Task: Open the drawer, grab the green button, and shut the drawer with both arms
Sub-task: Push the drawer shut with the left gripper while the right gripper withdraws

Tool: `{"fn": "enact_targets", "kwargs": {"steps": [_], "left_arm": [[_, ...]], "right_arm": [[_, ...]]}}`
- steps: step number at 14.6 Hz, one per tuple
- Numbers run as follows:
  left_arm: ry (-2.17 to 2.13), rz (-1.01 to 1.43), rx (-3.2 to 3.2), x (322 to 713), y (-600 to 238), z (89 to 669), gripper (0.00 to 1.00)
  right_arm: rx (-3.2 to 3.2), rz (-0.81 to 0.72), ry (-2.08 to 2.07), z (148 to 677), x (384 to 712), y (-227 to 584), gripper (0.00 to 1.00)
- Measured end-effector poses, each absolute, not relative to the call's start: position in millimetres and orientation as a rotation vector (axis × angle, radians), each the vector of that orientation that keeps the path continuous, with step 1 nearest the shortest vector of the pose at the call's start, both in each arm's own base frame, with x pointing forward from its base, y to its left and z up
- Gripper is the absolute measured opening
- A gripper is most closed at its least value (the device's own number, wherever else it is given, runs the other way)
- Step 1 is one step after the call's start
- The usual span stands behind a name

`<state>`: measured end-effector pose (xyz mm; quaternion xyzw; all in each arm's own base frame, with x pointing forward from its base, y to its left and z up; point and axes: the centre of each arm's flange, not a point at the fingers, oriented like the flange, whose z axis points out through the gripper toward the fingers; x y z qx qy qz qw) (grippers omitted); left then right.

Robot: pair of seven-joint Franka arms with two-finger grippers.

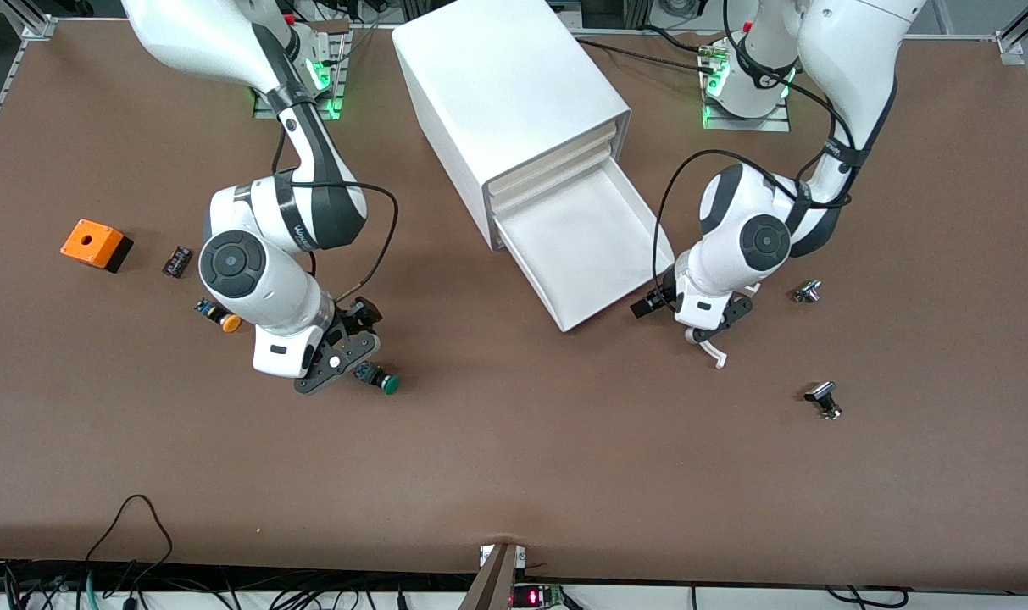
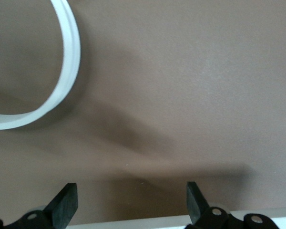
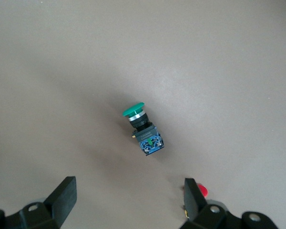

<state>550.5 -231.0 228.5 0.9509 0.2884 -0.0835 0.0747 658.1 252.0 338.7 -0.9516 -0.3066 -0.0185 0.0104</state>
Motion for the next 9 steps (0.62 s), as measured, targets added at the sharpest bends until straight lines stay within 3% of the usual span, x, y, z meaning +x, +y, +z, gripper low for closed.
{"fn": "enact_targets", "kwargs": {"steps": [9], "left_arm": [[0.893, -0.284, 2.852, 536, -253, 216, 1.00]], "right_arm": [[-2.942, -0.150, -0.848, 376, 660, 255, 1.00]]}}
